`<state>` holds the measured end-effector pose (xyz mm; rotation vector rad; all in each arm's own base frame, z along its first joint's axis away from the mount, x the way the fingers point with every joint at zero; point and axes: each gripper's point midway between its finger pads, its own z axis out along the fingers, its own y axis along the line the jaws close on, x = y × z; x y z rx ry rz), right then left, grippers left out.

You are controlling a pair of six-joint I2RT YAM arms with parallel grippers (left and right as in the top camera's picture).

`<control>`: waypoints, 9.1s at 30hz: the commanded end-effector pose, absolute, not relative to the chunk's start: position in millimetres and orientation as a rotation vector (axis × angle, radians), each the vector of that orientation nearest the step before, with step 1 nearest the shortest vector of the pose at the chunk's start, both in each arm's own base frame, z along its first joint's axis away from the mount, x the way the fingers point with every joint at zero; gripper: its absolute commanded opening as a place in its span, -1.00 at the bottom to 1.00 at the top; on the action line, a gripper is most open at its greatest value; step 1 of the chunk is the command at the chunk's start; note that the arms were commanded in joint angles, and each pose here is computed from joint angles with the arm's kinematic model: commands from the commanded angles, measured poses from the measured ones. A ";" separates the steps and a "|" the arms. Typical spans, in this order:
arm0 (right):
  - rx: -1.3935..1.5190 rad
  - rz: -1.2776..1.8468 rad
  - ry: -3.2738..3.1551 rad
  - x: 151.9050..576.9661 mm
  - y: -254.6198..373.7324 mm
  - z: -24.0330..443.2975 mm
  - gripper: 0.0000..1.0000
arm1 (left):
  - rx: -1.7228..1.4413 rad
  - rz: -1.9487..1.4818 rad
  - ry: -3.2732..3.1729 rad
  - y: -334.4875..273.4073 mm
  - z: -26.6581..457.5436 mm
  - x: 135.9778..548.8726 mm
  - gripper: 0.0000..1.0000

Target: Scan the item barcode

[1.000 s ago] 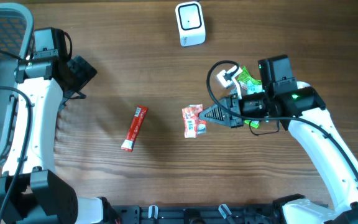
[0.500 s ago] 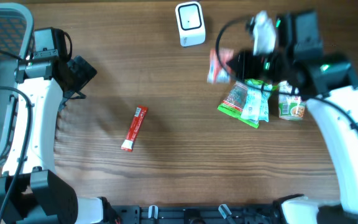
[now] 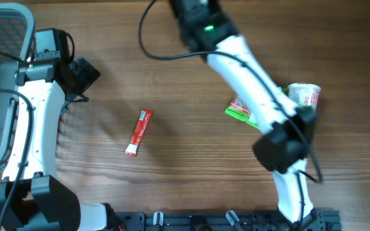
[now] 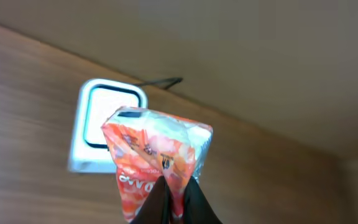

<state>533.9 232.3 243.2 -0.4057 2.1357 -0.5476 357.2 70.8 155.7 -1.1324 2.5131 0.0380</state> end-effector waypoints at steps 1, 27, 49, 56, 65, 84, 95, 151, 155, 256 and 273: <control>-0.528 -0.917 2.074 550.3 220.2 209.3 -0.91 | -1.117 0.051 2.503 74.6 160.6 359.5 1.00; -0.403 -0.002 2.942 359.6 152.8 222.0 -0.91 | -1.117 0.051 2.504 74.6 160.6 359.4 1.00; -0.179 -0.006 3.097 342.3 126.3 130.1 0.54 | -1.117 0.051 2.503 74.6 160.6 359.5 1.00; -0.218 0.848 2.805 336.3 293.8 192.8 0.64 | -1.117 0.051 2.503 74.6 160.6 359.5 1.00; -0.259 0.652 2.719 291.2 410.8 136.2 0.96 | -1.117 0.051 2.504 74.6 160.6 359.4 1.00; -0.276 0.197 2.876 270.4 399.7 -0.2 0.19 | -1.117 0.051 2.503 74.6 160.6 359.5 1.00; -0.319 0.431 2.918 261.5 426.7 1.3 0.18 | -1.117 0.051 2.503 74.6 160.6 359.5 1.00; -0.681 0.572 3.015 246.6 297.9 38.7 -0.21 | -1.117 0.051 2.504 74.6 160.6 359.4 1.00; -0.568 0.533 3.055 229.0 302.6 18.7 -0.38 | -1.117 0.051 2.503 74.6 160.6 359.5 1.00; -0.469 0.108 2.583 376.9 160.8 318.2 -0.92 | -1.117 0.051 2.504 74.6 160.6 359.4 1.00; -0.640 -1.408 2.020 552.1 194.3 171.9 -0.91 | -1.117 0.051 2.503 74.6 160.6 359.5 1.00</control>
